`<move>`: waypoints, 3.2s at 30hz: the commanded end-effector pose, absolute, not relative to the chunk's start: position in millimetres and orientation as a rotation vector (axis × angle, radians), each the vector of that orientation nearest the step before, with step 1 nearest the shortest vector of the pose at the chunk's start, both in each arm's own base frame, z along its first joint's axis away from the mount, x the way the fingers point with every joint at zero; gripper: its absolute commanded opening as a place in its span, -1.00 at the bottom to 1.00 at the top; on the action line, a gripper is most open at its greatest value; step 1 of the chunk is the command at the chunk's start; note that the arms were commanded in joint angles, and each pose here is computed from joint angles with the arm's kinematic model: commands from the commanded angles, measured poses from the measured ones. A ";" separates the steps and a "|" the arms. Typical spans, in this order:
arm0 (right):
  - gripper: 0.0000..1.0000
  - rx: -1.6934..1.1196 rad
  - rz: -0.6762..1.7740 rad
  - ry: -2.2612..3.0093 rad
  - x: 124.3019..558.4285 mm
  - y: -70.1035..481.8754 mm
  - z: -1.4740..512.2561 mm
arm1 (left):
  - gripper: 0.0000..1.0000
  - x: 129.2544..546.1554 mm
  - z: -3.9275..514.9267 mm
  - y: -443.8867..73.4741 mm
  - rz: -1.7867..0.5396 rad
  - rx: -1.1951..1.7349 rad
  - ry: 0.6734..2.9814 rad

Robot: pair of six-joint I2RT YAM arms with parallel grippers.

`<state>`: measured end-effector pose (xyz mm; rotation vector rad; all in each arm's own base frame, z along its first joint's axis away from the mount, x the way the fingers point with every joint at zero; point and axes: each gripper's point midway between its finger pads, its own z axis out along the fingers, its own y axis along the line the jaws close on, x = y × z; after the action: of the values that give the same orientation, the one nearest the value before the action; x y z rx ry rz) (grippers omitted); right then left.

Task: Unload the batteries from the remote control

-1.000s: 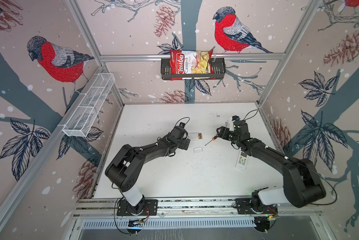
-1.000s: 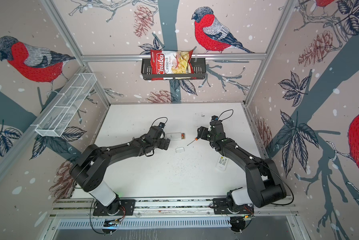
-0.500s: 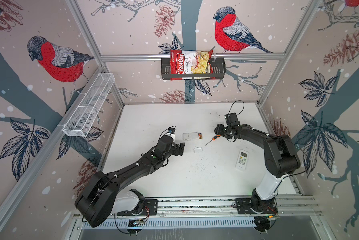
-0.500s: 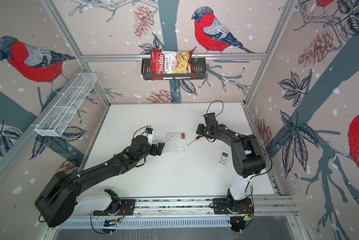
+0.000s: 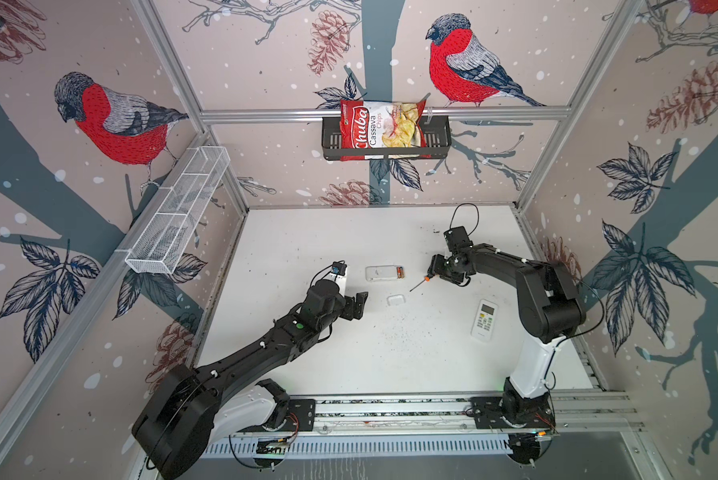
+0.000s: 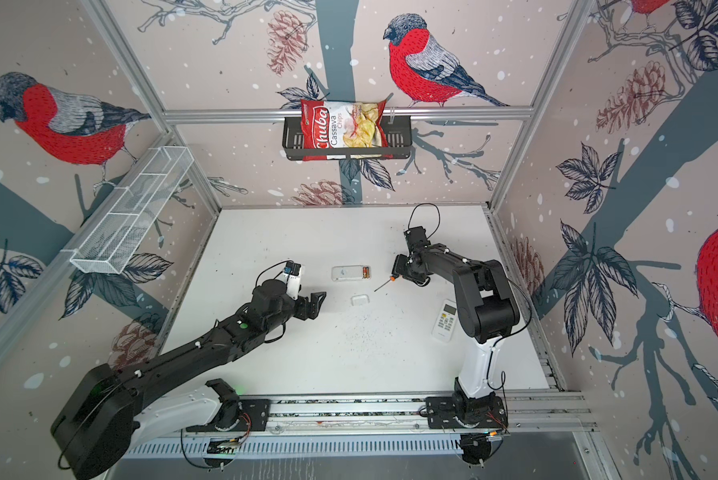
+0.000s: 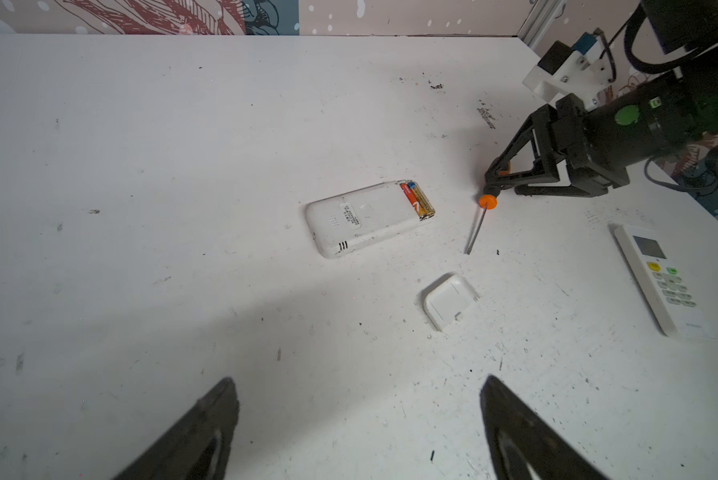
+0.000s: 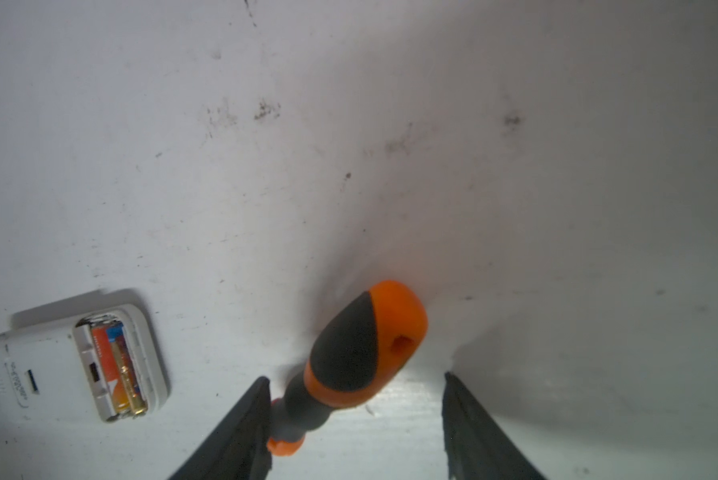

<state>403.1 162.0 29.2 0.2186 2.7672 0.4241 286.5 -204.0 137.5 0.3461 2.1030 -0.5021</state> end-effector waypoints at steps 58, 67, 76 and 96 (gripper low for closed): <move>-0.95 0.015 0.881 2.033 398.8 229.5 200.2 | 0.12 279.6 204.3 -316.1 -1.022 0.550 1.846; -0.95 -0.013 0.983 1.903 377.3 228.6 243.6 | 0.02 290.7 198.4 -353.0 -1.141 0.547 1.798; -0.96 -0.001 1.038 1.869 356.2 226.9 242.9 | -0.13 295.0 200.3 -375.3 -1.191 0.618 1.774; -0.97 -0.088 1.179 1.854 331.2 244.5 243.4 | -0.70 306.2 173.1 -383.8 -1.188 0.589 1.837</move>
<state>337.0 238.0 232.3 -0.0447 1.8937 1.1256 300.5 -382.6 164.0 0.5989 1.8764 -1.2003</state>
